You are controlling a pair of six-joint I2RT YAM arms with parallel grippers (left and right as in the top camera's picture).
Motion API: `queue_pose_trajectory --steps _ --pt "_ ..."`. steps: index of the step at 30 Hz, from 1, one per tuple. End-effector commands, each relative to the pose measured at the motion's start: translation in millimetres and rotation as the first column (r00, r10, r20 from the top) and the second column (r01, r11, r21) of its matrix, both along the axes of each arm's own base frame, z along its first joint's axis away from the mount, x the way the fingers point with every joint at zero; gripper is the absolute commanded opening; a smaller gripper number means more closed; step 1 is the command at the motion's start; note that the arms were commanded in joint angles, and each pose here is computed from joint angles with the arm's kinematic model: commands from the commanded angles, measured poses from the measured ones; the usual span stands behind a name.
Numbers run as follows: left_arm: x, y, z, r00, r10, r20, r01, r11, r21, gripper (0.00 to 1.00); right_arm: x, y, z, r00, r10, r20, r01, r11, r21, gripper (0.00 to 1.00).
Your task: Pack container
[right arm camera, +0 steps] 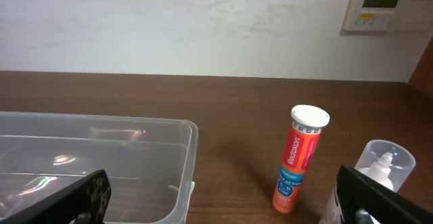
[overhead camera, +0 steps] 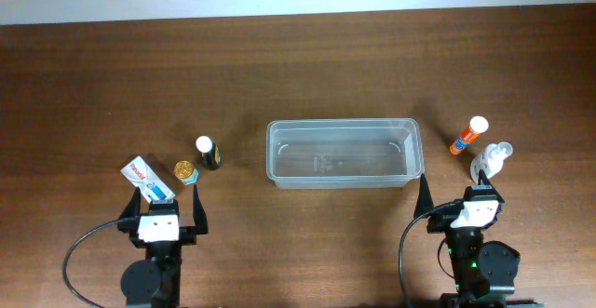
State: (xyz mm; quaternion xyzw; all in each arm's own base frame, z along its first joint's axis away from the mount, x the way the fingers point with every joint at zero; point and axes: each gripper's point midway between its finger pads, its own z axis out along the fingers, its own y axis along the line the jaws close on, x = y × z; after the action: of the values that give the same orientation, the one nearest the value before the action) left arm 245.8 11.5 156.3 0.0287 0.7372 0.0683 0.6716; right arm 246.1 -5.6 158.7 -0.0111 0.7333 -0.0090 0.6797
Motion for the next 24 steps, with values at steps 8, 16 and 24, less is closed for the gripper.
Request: queue_pose_trajectory --steps 8,16,24 --pt "-0.1 -2.6 -0.6 1.0 -0.016 0.0 0.016 1.0 0.015 0.99 0.0 4.0 -1.9 1.0 0.02 -0.003 -0.02 1.0 -0.002 0.98" --pt "-0.1 -2.6 -0.6 1.0 -0.016 0.0 0.016 1.0 0.015 0.99 0.0 4.0 -1.9 1.0 0.02 -0.003 -0.02 1.0 -0.002 0.98" --pt "-0.1 -1.3 1.0 1.0 -0.009 0.007 0.009 1.0 0.016 0.99 0.0 4.2 -1.9 1.0 0.022 -0.003 -0.022 1.0 -0.001 0.98"
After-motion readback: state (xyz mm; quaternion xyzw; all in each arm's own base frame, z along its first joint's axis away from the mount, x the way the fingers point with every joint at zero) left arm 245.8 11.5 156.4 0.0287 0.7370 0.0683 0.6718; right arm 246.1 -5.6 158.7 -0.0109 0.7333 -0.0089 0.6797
